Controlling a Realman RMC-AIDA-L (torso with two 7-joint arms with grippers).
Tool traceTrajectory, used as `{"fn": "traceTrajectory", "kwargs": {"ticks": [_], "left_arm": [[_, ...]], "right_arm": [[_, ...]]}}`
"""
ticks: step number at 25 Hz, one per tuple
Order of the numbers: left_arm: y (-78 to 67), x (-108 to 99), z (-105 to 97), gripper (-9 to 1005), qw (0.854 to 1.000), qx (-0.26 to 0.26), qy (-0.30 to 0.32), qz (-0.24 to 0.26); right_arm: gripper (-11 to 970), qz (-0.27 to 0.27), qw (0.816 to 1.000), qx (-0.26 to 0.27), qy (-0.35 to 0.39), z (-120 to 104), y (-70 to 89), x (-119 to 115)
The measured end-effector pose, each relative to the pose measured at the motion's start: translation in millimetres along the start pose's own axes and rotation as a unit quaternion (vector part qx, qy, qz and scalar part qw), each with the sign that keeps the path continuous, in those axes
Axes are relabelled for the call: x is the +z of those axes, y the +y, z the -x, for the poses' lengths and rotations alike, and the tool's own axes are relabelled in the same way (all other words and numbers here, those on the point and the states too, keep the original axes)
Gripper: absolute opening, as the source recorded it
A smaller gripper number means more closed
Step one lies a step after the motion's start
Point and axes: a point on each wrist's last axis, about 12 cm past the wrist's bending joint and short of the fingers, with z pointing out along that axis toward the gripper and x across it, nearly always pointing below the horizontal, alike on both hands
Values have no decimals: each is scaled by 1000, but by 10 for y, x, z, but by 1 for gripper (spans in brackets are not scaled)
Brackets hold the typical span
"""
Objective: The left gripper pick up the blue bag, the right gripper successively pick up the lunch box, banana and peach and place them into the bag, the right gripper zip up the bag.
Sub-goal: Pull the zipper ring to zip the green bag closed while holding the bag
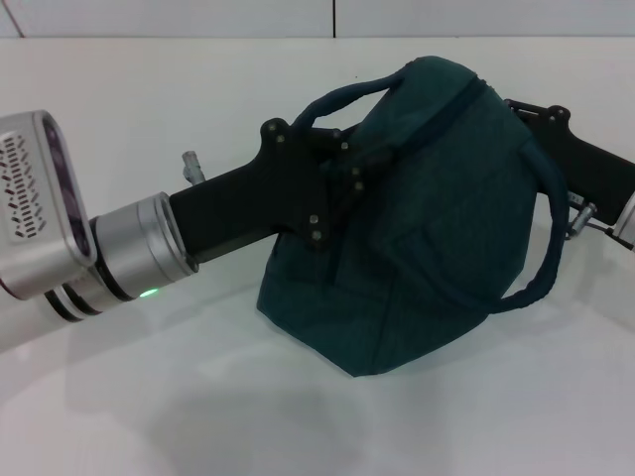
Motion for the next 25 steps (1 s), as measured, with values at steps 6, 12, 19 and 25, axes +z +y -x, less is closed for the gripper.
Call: {"fn": "traceTrajectory", "kwargs": {"ticks": [6, 12, 19, 25], "left_arm": [[-4, -11, -4, 48, 1000, 1, 1, 1], [-5, -12, -4, 48, 1000, 2, 2, 0], [-32, 1, -10, 49, 1000, 7, 3, -11], [-45, 0, -4, 49, 1000, 11, 0, -15]], "right_arm": [[341, -1, 1000, -1, -2, 22, -19, 30], [248, -8, 1000, 3, -6, 32, -29, 41], [228, -13, 1000, 7, -3, 13, -34, 29], [175, -35, 999, 20, -12, 5, -70, -17]]}}
